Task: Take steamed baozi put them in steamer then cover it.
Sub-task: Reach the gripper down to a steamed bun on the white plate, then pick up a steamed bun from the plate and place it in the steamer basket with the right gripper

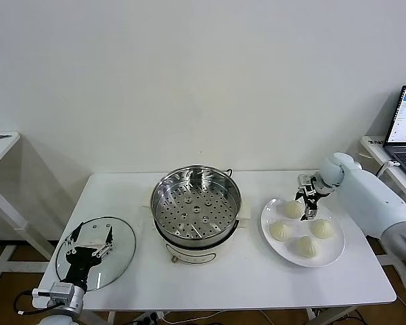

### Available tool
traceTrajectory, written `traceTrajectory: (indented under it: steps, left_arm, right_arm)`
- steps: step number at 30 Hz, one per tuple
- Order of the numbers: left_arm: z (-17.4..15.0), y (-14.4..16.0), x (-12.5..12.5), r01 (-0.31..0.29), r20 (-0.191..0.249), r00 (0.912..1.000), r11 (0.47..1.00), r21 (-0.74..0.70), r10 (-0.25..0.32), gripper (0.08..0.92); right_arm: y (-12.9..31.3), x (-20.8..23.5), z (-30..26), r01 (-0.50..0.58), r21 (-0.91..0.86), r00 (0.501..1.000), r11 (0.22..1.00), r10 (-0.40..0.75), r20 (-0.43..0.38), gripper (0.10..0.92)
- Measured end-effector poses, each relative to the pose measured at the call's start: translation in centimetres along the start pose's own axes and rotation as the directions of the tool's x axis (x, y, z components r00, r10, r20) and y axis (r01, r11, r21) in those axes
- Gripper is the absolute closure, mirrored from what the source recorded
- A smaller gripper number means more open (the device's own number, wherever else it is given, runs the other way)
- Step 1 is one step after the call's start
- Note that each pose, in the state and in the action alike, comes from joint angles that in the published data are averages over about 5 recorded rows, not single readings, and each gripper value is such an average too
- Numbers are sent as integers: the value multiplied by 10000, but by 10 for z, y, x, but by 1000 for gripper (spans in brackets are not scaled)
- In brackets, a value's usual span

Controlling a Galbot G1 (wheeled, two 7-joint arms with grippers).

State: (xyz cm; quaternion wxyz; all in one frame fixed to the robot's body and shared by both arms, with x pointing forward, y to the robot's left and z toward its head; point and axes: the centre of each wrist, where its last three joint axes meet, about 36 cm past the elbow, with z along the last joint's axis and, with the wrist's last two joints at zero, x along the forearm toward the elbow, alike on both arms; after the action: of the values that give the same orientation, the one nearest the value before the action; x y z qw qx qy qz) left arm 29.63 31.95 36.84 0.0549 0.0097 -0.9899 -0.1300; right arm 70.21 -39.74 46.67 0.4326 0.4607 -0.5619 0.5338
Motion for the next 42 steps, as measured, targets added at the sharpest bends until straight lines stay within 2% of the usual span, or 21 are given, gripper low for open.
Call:
traceTrajectory:
  steps: [5,13,23,28,34,38,42]
  left_arm:
    - [0,0,0,-1,0,10000,10000,11,1,177]
    - [1,-1,0,5,11,10000,10000,26,-5,177]
    - [1,-2,0,1,16,10000,10000,41,-1,177]
    - [-1,-1,1,16,54,10000,10000,4,-16,177]
    - [-4,0,3,33,86,10000,10000,-36,-33,177]
    - [-5,2,5,83,79,9999,9999,-77,-83,177]
    - [-5,5,7,110,72,9999,9998,-149,-109,177]
  right_arm:
    - [-1,-3,-3,30,44,10000,10000,-30,-48,224]
    - [-2,-5,-7,18,111,10000,9999,-17,-68,373]
    - [-5,12,-6,-74,327,10000,9994,73,36,375]
    - [-11,52,-9,-450,977,9986,9942,421,316,376]
    - [-23,124,-33,-1085,2762,9926,9549,888,829,377]
    - [-29,176,-67,-1494,4471,9868,8819,1047,1233,378]
    - [-30,220,-109,-1786,6184,9825,7653,1054,1533,378]
